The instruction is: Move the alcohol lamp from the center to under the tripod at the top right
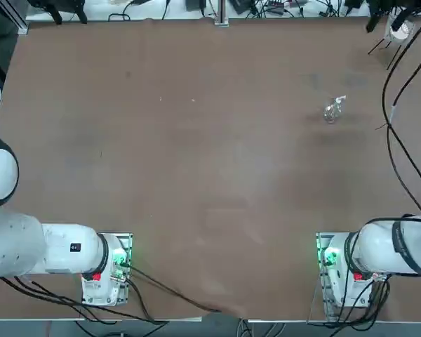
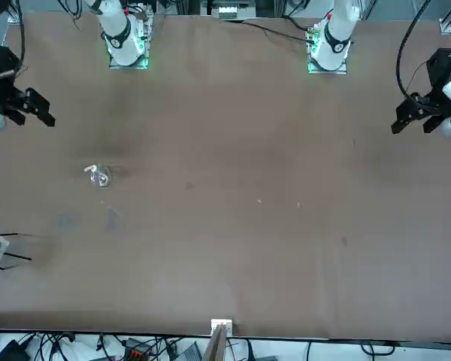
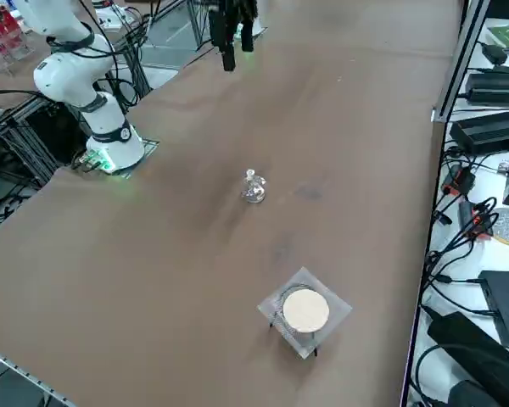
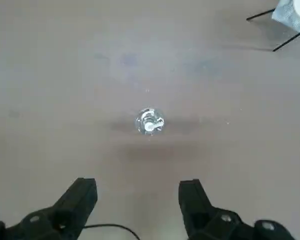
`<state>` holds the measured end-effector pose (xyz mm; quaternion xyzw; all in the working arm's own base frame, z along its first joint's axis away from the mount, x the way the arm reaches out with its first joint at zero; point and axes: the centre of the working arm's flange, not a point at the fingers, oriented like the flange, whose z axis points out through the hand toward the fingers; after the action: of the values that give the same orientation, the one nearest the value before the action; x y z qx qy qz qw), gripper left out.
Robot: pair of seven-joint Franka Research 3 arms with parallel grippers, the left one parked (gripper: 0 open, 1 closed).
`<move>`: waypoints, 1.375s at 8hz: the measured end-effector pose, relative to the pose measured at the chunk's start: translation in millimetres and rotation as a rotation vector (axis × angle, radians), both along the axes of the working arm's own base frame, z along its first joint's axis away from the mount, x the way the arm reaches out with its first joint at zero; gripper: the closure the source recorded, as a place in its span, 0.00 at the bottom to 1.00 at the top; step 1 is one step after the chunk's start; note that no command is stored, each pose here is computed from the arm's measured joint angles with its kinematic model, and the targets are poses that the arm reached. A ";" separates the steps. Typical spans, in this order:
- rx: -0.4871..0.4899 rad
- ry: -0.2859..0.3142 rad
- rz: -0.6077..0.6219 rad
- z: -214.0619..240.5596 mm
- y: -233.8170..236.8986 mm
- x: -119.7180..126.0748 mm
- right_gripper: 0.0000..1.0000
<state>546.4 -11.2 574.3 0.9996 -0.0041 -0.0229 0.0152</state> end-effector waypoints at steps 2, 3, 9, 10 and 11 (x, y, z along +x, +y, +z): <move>0.001 0.009 -0.012 -45.3 -8.2 6.6 0.00; 0.001 0.003 -0.021 -71.9 -14.9 7.1 0.00; 0.005 -0.073 -0.015 -214.6 -15.8 -19.4 0.00; 0.006 -0.077 -0.017 -229.0 -16.1 -19.7 0.00; 0.006 -0.079 -0.021 -241.0 -17.8 -17.6 0.00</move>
<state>528.8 -29.1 333.3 0.9997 -0.0152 0.0164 0.0118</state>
